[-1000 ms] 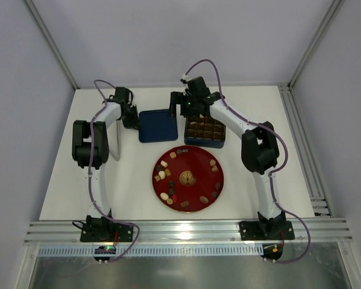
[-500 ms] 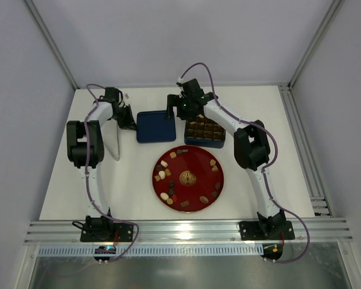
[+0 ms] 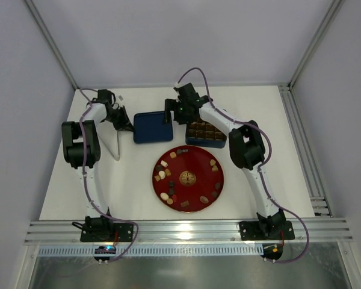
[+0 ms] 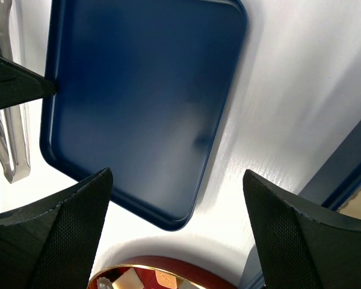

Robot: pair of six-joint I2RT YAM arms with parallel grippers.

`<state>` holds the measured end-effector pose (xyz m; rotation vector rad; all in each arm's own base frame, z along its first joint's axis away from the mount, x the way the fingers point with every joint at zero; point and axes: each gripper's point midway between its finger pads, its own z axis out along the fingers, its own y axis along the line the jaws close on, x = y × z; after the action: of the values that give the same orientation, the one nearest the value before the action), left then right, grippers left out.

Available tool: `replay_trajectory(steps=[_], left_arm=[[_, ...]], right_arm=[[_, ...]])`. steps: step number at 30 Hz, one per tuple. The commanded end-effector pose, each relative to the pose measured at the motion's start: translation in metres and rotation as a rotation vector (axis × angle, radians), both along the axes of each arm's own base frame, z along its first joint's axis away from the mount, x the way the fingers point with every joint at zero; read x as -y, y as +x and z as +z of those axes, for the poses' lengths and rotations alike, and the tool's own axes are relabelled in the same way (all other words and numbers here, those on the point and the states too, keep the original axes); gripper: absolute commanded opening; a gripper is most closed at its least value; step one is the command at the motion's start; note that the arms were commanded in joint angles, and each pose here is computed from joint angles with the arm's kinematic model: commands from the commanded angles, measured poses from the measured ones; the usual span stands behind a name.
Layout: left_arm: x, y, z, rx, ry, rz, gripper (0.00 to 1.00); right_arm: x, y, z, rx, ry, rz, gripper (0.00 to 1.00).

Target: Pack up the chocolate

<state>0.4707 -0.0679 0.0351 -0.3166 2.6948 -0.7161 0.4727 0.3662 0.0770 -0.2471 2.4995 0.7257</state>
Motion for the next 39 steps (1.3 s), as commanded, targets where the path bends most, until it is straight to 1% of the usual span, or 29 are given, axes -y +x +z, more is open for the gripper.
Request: replay_trajectory(steps=[1, 19, 26, 30, 32, 34, 37, 38, 39], left_arm=[[0.002, 0.003, 0.033, 0.071, -0.058, -0.007, 0.0], [0.0, 0.001, 0.036, 0.072, -0.147, 0.026, 0.0], [0.002, 0.0, 0.038, 0.073, -0.162, 0.025, 0.0], [0.004, -0.001, 0.04, 0.078, -0.174, 0.024, 0.0], [0.005, -0.001, 0.041, 0.079, -0.178, 0.023, 0.0], [0.005, -0.001, 0.042, 0.079, -0.182, 0.024, 0.0], [0.005, -0.001, 0.045, 0.088, -0.182, 0.023, 0.0], [0.006, -0.002, 0.045, 0.087, -0.184, 0.022, 0.0], [0.006, -0.002, 0.048, 0.094, -0.188, 0.02, 0.0]], right_arm=[[-0.01, 0.004, 0.01, 0.011, 0.017, -0.019, 0.89], [-0.023, 0.001, -0.009, -0.088, 0.082, -0.076, 0.87], [-0.036, -0.002, -0.001, -0.115, 0.169, -0.063, 0.86], [-0.053, -0.004, 0.014, -0.12, 0.271, -0.036, 0.82], [-0.059, -0.005, 0.019, -0.128, 0.302, -0.033, 0.81], [-0.064, -0.005, 0.028, -0.122, 0.335, -0.02, 0.77], [-0.068, -0.006, 0.035, -0.122, 0.367, -0.01, 0.69], [-0.068, -0.007, 0.035, -0.124, 0.373, -0.007, 0.63], [-0.07, -0.008, 0.037, -0.124, 0.382, 0.0, 0.59]])
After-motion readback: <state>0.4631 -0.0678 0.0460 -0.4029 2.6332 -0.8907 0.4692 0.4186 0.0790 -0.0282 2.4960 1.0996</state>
